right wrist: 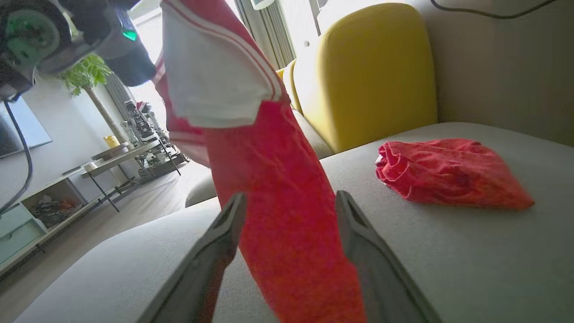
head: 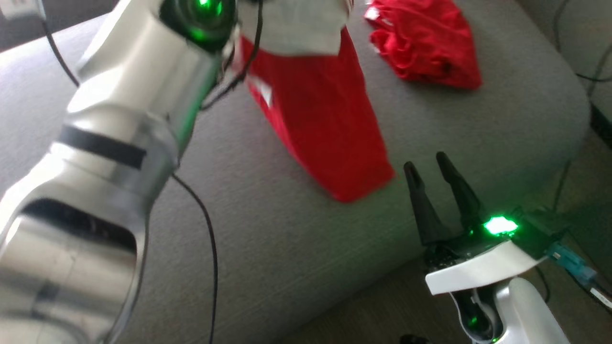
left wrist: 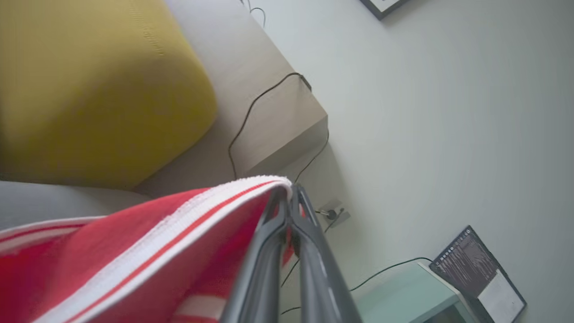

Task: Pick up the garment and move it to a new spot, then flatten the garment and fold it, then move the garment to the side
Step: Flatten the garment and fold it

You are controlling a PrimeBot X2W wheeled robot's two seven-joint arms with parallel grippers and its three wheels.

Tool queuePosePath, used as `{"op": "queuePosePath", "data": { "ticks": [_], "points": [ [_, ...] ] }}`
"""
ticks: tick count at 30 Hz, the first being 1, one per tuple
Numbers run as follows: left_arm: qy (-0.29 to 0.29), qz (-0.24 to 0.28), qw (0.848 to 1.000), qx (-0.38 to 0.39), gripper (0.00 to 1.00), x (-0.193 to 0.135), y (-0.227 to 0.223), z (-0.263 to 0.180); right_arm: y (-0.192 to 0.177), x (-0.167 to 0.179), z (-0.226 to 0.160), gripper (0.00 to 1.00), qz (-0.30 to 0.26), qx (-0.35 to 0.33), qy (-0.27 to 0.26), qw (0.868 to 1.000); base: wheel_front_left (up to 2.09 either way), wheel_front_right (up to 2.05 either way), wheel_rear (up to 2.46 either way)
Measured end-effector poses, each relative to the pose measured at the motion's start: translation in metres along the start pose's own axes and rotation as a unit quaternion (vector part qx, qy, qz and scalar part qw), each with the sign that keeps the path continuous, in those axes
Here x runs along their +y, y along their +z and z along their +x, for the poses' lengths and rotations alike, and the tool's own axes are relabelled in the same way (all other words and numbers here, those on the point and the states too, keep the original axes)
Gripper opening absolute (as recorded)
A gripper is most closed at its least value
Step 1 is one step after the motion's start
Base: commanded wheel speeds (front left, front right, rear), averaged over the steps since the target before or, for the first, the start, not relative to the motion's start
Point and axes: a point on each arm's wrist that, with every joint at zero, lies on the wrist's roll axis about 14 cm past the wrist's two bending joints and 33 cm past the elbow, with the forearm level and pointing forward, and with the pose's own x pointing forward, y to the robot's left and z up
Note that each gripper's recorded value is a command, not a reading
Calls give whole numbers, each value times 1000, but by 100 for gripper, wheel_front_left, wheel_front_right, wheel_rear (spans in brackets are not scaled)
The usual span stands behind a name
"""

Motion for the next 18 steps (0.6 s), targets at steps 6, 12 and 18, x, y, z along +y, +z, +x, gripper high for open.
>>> {"op": "queuePosePath", "data": {
  "ticks": [6,12,18],
  "points": [
    [-82,11,997,-1,0,-79,15,21,12,-7,-11,100,4,-16,-12,1000,0,0,0],
    [-173,23,984,-22,0,-156,48,10,13,-3,-6,100,4,-21,-3,1000,0,0,0],
    [-12,24,998,-48,0,-37,87,-31,3,17,4,100,5,-10,31,999,0,0,0]
  ]
}}
